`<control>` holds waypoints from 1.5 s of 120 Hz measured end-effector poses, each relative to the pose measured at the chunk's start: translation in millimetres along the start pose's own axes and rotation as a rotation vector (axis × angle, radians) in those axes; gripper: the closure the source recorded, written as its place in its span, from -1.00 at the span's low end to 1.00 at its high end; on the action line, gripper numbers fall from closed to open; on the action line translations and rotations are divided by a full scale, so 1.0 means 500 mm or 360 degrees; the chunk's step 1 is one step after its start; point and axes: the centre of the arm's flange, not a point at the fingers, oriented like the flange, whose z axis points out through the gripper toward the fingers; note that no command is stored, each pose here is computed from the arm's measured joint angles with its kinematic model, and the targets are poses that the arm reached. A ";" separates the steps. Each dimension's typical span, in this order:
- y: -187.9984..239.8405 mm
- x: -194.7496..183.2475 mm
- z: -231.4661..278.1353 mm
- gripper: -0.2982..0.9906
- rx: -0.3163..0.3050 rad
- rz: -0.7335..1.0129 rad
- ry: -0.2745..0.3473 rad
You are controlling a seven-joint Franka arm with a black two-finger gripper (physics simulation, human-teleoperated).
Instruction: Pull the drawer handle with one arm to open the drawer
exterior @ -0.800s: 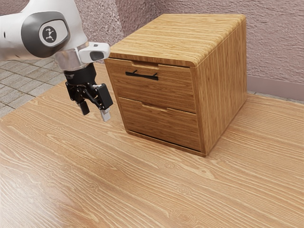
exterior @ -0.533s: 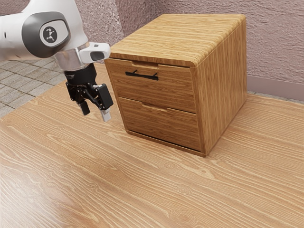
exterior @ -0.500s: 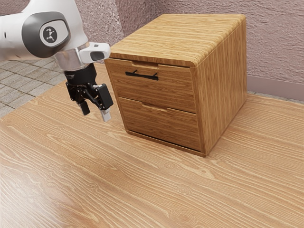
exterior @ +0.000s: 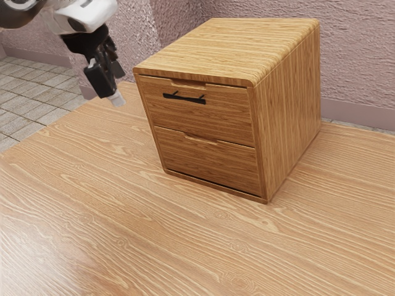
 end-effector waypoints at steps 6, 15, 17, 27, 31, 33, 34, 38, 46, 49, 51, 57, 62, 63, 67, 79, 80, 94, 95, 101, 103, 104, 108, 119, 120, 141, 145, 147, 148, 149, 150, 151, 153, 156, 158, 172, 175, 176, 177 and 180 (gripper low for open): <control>-0.003 0.009 0.011 -0.53 -0.0003 0.0120 0.0001; -0.001 0.019 0.020 -0.54 -0.0022 0.0283 0.0021; 0.001 0.021 0.022 -0.54 -0.0033 0.0316 0.0028; 0.009 0.031 0.042 -0.54 -0.0109 0.0472 0.0041; 0.002 0.040 0.075 -0.54 -0.0161 0.0525 0.0028; -0.003 0.043 0.092 -0.53 -0.0184 0.0547 0.0021; -0.007 0.043 0.100 -0.53 -0.0195 0.0556 0.0018; -0.024 0.037 0.129 -0.53 -0.0227 0.0579 0.0005; -0.069 -0.003 0.159 -0.53 -0.0245 0.0582 -0.0006; -0.081 -0.014 0.164 -0.53 -0.0245 0.0589 -0.0006; -0.086 -0.019 0.166 -0.53 -0.0245 0.0600 -0.0005; -0.087 -0.016 0.168 -0.53 -0.0244 0.0655 0.0003; -0.082 -0.006 0.168 -0.53 -0.0241 0.0710 0.0008; -0.080 -0.004 0.167 -0.53 -0.0240 0.0721 0.0010; -0.075 0.004 0.166 -0.53 -0.0238 0.0761 0.0014; -0.073 0.003 0.164 -0.53 -0.0227 0.0846 0.0011; -0.074 0.002 0.164 -0.53 -0.0226 0.0851 0.0010; -0.082 -0.008 0.163 -0.53 -0.0209 0.0932 0.0008; -0.082 -0.007 0.163 -0.53 -0.0207 0.0939 0.0009; -0.083 -0.001 0.164 -0.53 -0.0192 0.0980 0.0016; -0.083 0.001 0.164 -0.53 -0.0186 0.0993 0.0019; -0.084 0.002 0.164 -0.53 -0.0183 0.0999 0.0021; -0.085 0.005 0.164 -0.53 -0.0170 0.1022 0.0026; -0.093 0.010 0.165 -0.53 -0.0137 0.1073 0.0039; -0.094 0.010 0.166 -0.53 -0.0134 0.1076 0.0040; -0.105 0.022 0.175 -0.53 -0.0083 0.1153 0.0060; -0.105 0.024 0.173 -0.53 -0.0069 0.1166 0.0065; -0.105 0.025 0.172 -0.53 -0.0063 0.1173 0.0067; -0.106 0.026 0.172 -0.53 -0.0060 0.1175 0.0068; -0.106 0.026 0.172 -0.53 -0.0057 0.1178 0.0069; -0.106 0.027 0.172 -0.53 -0.0055 0.1181 0.0070; -0.106 0.027 0.172 -0.53 -0.0052 0.1183 0.0071; -0.107 0.028 0.171 -0.53 -0.0047 0.1188 0.0073; -0.108 0.029 0.171 -0.53 -0.0040 0.1194 0.0079; -0.109 0.030 0.171 -0.53 -0.0035 0.1198 0.0083; -0.122 0.039 0.173 -0.53 -0.0001 0.1223 0.0101; -0.124 0.041 0.173 -0.53 0.0005 0.1227 0.0104; -0.125 0.042 0.173 -0.53 0.0007 0.1229 0.0104; -0.125 0.042 0.173 -0.53 0.0009 0.1230 0.0105; -0.127 0.043 0.174 -0.53 0.0012 0.1234 0.0107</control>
